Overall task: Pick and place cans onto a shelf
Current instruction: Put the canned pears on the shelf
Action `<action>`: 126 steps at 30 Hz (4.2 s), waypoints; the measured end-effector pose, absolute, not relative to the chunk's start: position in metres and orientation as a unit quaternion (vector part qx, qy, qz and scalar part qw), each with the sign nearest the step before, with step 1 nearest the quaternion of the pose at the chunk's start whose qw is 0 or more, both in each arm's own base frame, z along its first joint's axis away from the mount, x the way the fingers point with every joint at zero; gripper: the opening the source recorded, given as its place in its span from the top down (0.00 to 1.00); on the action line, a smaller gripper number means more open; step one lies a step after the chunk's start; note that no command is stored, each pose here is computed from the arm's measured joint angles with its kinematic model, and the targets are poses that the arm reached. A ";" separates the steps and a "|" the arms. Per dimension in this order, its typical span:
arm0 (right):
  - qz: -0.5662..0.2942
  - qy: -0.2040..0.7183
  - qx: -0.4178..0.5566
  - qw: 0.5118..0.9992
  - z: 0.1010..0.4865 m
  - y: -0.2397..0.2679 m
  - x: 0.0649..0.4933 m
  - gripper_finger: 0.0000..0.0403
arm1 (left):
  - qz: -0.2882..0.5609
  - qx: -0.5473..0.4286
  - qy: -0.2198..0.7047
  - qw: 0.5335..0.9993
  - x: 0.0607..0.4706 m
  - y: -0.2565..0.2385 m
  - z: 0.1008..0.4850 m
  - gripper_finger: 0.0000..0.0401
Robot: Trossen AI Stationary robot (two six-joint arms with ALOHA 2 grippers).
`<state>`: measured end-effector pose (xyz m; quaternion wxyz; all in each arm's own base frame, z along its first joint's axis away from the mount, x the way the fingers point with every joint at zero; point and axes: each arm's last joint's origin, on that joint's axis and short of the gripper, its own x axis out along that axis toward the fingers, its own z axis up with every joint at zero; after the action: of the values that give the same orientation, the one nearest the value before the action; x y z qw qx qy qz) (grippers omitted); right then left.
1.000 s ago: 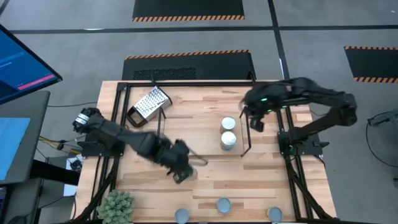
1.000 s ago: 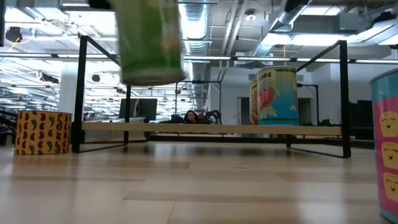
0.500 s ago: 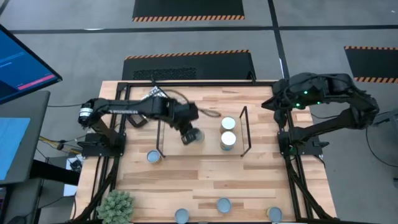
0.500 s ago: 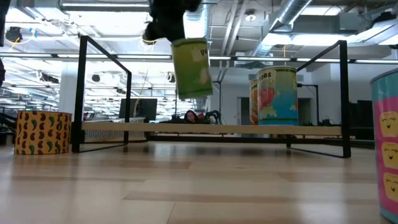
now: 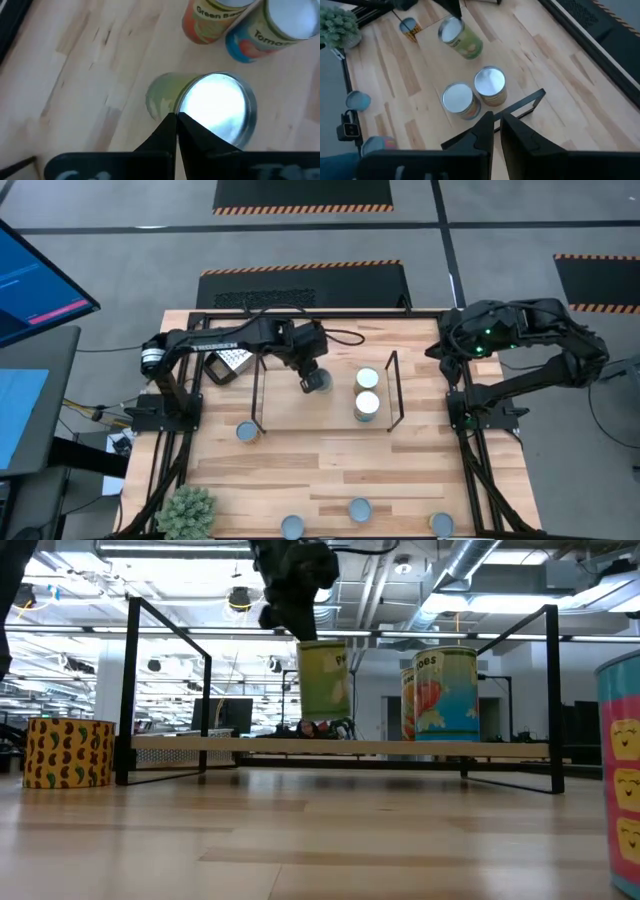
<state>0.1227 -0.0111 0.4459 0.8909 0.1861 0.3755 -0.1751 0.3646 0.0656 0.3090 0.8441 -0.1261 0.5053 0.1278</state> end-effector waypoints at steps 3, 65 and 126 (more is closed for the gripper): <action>-0.176 0.377 0.186 0.890 0.446 -0.011 0.124 0.85 | 0.124 -0.120 0.508 0.844 0.375 0.068 0.305 1.00; -0.179 0.390 0.183 0.884 0.443 -0.012 0.130 0.85 | 0.138 -0.086 0.478 0.863 0.402 0.080 0.303 0.78; -0.180 0.406 0.182 0.877 0.441 -0.011 0.127 0.85 | 0.139 0.021 0.576 0.806 0.406 0.057 0.285 0.84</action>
<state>0.1273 -0.0113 0.4407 0.8774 0.1824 0.4057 -0.1798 0.4063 0.0567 0.2848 0.8055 0.0209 0.5756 0.1393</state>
